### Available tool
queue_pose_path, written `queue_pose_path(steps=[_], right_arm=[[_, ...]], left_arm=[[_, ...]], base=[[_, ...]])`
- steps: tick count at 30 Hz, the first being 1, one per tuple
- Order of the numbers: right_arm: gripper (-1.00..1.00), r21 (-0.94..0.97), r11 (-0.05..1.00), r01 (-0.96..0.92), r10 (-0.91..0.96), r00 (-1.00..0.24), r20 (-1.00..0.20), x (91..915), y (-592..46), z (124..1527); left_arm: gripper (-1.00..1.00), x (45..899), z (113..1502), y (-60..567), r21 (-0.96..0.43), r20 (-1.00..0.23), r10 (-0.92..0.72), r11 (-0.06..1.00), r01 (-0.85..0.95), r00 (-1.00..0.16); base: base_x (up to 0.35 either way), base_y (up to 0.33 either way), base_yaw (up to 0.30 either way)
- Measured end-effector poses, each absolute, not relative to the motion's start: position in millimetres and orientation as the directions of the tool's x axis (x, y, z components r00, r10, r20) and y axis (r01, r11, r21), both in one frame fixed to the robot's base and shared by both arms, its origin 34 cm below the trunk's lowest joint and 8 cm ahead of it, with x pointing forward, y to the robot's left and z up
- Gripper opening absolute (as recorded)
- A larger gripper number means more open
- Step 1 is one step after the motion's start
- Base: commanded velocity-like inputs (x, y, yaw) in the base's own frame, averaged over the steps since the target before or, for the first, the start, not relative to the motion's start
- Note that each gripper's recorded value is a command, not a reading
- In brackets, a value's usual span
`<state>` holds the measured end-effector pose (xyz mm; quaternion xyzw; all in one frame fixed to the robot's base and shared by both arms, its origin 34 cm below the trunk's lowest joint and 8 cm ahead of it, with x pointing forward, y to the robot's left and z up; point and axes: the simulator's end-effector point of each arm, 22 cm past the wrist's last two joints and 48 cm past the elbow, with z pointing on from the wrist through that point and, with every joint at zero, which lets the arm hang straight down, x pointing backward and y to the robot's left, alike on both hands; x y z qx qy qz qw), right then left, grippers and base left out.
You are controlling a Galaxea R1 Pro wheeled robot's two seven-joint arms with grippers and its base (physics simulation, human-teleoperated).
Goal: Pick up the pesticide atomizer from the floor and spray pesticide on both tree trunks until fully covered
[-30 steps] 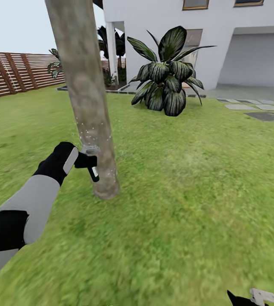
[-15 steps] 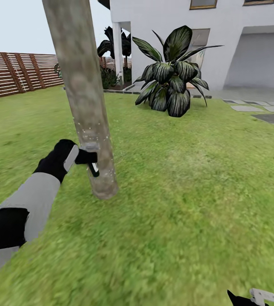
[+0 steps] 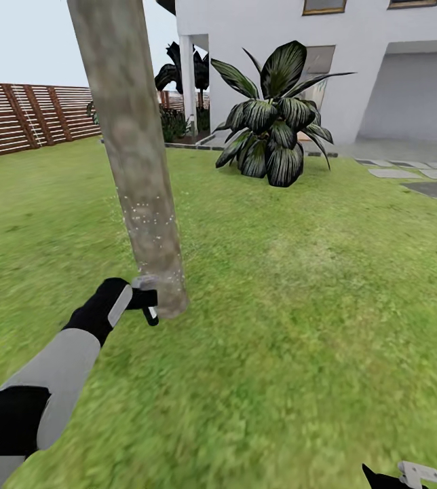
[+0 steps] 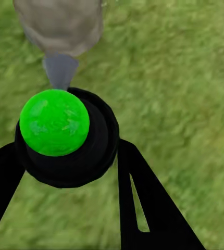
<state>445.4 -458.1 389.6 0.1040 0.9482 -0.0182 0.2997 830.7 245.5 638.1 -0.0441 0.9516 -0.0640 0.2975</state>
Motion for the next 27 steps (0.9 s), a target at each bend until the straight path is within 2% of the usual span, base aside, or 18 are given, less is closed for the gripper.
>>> queue_pose_path(steps=[4, 8, 16, 19, 23, 27], right_arm=[[1.00, 0.028, 0.978, 0.208, 0.186, -0.799, -0.572, 445.3, -458.2, 389.7], [1.00, 0.028, 0.978, 0.208, 0.186, -0.799, -0.572, 445.4, -458.1, 389.6], [1.00, 0.029, 0.978, 0.207, 0.186, -0.800, -0.570, 444.9, -457.2, 388.9], [1.00, 0.030, 0.978, 0.206, 0.186, -0.800, -0.570, 444.8, -456.4, 388.6], [1.00, 0.030, 0.978, 0.206, 0.186, -0.801, -0.569, 444.5, -456.0, 388.4], [1.00, 0.031, 0.978, 0.206, 0.186, -0.801, -0.569, 444.5, -455.9, 388.5]], left_arm=[[-1.00, 885.1, 727.4, 244.4, -0.156, -0.659, -0.120, 0.988, -0.022, -0.743], [-1.00, 916.8, 815.1, 246.9, -0.150, -0.697, -0.107, 0.989, -0.002, -0.709], [-1.00, 847.9, 654.3, 246.1, -0.176, -0.612, -0.150, 0.983, -0.051, -0.776], [-1.00, 843.4, 646.0, 246.3, -0.179, -0.615, -0.157, 0.982, -0.057, -0.773], [-1.00, 855.0, 664.4, 250.1, -0.170, -0.638, -0.151, 0.984, -0.053, -0.755], [-1.00, 916.0, 795.5, 244.0, -0.181, -0.716, -0.138, 0.984, -0.009, -0.685]], base=[[0.000, 0.000, 0.000], [0.000, 0.000, 0.000], [0.000, 0.000, 0.000], [0.000, 0.000, 0.000], [0.000, 0.000, 0.000], [0.000, 0.000, 0.000]])
